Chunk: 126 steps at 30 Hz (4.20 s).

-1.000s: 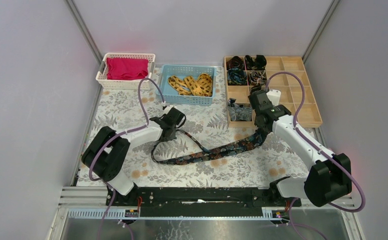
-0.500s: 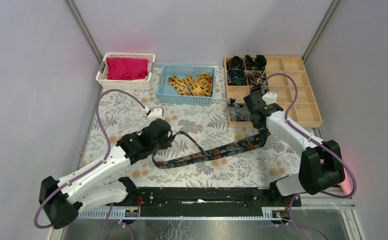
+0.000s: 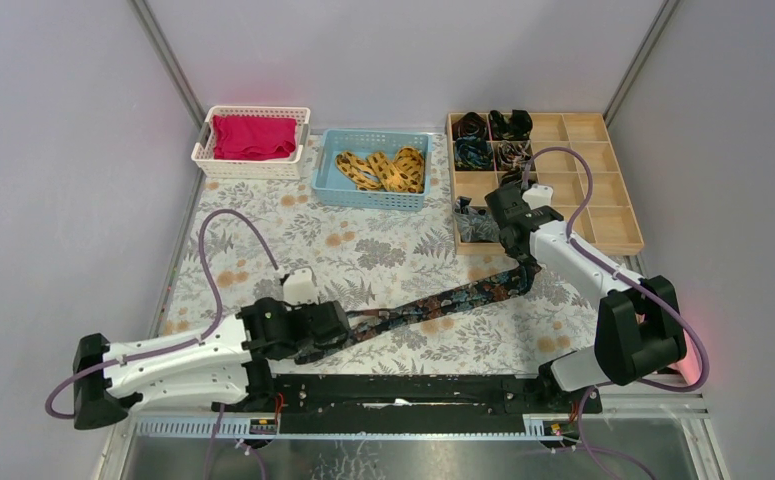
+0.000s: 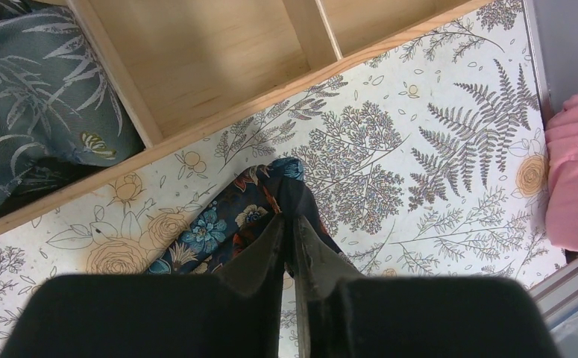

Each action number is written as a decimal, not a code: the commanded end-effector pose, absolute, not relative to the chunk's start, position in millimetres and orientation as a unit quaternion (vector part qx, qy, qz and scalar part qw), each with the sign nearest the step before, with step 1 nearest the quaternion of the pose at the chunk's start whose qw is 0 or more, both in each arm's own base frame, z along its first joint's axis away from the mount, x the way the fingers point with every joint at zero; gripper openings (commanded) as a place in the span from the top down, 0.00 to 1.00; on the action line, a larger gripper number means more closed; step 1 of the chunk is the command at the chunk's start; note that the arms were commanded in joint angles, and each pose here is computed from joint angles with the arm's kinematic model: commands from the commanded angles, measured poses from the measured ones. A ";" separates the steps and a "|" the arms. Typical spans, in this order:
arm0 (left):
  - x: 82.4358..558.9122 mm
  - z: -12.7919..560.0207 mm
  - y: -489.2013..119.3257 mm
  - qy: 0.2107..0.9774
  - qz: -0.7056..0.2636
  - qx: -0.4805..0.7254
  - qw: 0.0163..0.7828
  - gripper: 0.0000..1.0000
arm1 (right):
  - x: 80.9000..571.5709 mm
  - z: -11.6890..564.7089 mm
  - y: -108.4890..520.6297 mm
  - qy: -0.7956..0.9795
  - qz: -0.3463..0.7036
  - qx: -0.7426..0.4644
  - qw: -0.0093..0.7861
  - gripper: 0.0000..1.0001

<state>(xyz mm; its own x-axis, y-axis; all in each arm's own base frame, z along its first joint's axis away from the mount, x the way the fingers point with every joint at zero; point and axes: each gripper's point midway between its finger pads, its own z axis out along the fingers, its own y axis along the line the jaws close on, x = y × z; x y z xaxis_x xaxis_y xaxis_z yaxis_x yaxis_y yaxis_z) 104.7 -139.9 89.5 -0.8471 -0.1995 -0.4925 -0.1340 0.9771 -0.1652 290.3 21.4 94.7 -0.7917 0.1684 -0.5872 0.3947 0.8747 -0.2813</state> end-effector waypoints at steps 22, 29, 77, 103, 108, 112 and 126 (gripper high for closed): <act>84.0 71.6 -131.5 0.915 0.190 -0.063 0.351 0.58 | 266.9 113.1 108.0 0.942 0.037 0.091 0.321 0.83; 98.5 96.8 -164.6 0.921 0.041 -0.067 0.381 0.54 | 246.2 65.2 162.4 0.963 0.060 0.027 0.261 1.00; 157.6 296.5 -101.1 0.778 -0.200 -0.149 0.577 0.63 | 191.5 -8.0 396.6 0.951 0.046 -0.242 0.189 1.00; 160.0 298.7 -139.3 0.772 -0.190 -0.081 0.601 0.53 | 250.4 37.8 324.3 0.940 -0.094 -0.133 0.300 1.00; 159.2 295.5 -131.9 0.771 -0.199 -0.086 0.598 0.53 | 246.6 16.9 305.9 0.951 -0.094 -0.114 0.270 1.00; 158.7 299.7 -127.4 0.769 -0.211 -0.092 0.597 0.54 | 230.2 1.3 267.5 0.959 -0.122 -0.094 0.237 1.00; 159.1 298.3 -148.2 0.773 -0.193 -0.069 0.600 0.50 | 188.2 -12.4 150.7 0.963 -0.215 -0.014 0.161 1.00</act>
